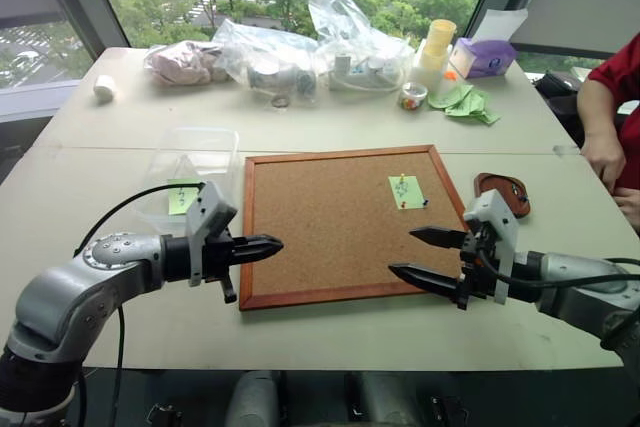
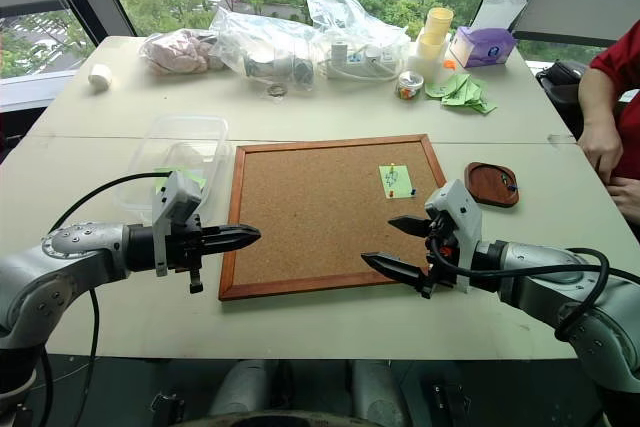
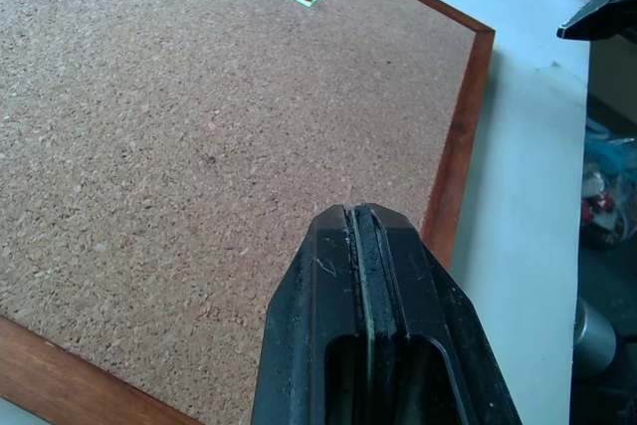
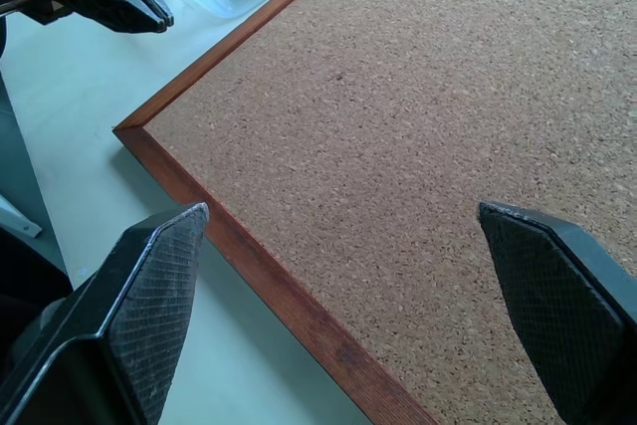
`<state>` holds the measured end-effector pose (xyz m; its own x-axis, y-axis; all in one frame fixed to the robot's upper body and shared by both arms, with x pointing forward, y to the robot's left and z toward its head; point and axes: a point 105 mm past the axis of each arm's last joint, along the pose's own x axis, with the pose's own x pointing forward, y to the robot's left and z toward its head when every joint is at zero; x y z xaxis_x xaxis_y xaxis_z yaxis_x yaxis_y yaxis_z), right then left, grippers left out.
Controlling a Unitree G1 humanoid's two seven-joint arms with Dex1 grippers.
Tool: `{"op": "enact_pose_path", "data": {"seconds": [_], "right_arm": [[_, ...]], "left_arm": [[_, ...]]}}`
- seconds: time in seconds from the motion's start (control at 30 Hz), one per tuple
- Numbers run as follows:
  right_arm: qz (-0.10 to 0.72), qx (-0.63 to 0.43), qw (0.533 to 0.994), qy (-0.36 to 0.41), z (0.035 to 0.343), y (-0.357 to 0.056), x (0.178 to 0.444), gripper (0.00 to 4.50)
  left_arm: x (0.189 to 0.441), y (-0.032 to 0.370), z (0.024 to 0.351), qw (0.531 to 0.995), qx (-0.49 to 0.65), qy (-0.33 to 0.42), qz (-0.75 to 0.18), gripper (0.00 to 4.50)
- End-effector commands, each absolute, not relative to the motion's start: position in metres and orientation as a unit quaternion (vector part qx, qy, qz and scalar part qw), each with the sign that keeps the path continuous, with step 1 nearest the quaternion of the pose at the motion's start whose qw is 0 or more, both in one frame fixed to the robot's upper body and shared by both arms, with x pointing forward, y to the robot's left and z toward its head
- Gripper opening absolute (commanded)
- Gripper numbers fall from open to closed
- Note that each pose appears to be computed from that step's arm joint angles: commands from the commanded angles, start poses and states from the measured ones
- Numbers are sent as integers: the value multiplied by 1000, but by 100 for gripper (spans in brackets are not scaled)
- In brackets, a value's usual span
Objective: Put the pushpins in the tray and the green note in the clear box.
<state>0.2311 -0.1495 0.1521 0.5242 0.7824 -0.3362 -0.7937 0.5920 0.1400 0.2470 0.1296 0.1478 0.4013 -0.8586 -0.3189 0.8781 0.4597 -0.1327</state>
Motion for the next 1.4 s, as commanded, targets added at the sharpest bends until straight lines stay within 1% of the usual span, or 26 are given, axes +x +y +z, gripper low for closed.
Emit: {"op": "enact_pose_path", "data": {"seconds": [0.03, 0.17, 0.27, 0.37, 0.5, 0.6, 0.67, 0.7, 0.8, 0.9, 1.13, 1.37, 1.4], "right_arm": [[453, -15, 876, 164, 160, -148, 232, 450], [447, -17, 879, 163, 160, -148, 233, 450], [435, -17, 888, 150, 166, -150, 241, 450], [414, -25, 900, 139, 169, -152, 253, 450], [349, -51, 927, 125, 164, -165, 286, 450], [322, -45, 939, 109, 162, -170, 309, 450], [297, -46, 948, 105, 157, -176, 328, 450], [287, -48, 951, 103, 155, -177, 338, 450], [264, -44, 958, 98, 151, -179, 358, 450], [277, -53, 955, 96, 150, -173, 371, 450], [279, -70, 953, 100, 147, -170, 388, 450], [264, -66, 955, 121, 134, -176, 404, 450], [260, -68, 955, 124, 131, -178, 406, 424]], "left_arm": [[248, 128, 155, 837, 35, 155, -524, 6], [251, 128, 155, 837, 46, 150, -524, 6], [265, 127, 161, 843, 58, 132, -518, 6], [278, 115, 165, 839, 64, 114, -528, 6], [295, 93, 157, 819, 92, 104, -557, 6], [310, 88, 140, 816, 119, 113, -554, 6], [321, 85, 124, 816, 143, 125, -546, 6], [325, 84, 113, 811, 174, 137, -541, 6], [326, 85, 94, 794, 225, 158, -542, 6], [325, 88, 82, 783, 254, 178, -539, 6], [324, 87, 81, 784, 250, 179, -539, 6], [324, 84, 85, 792, 237, 173, -536, 6], [324, 84, 85, 792, 236, 173, -536, 2]]}}
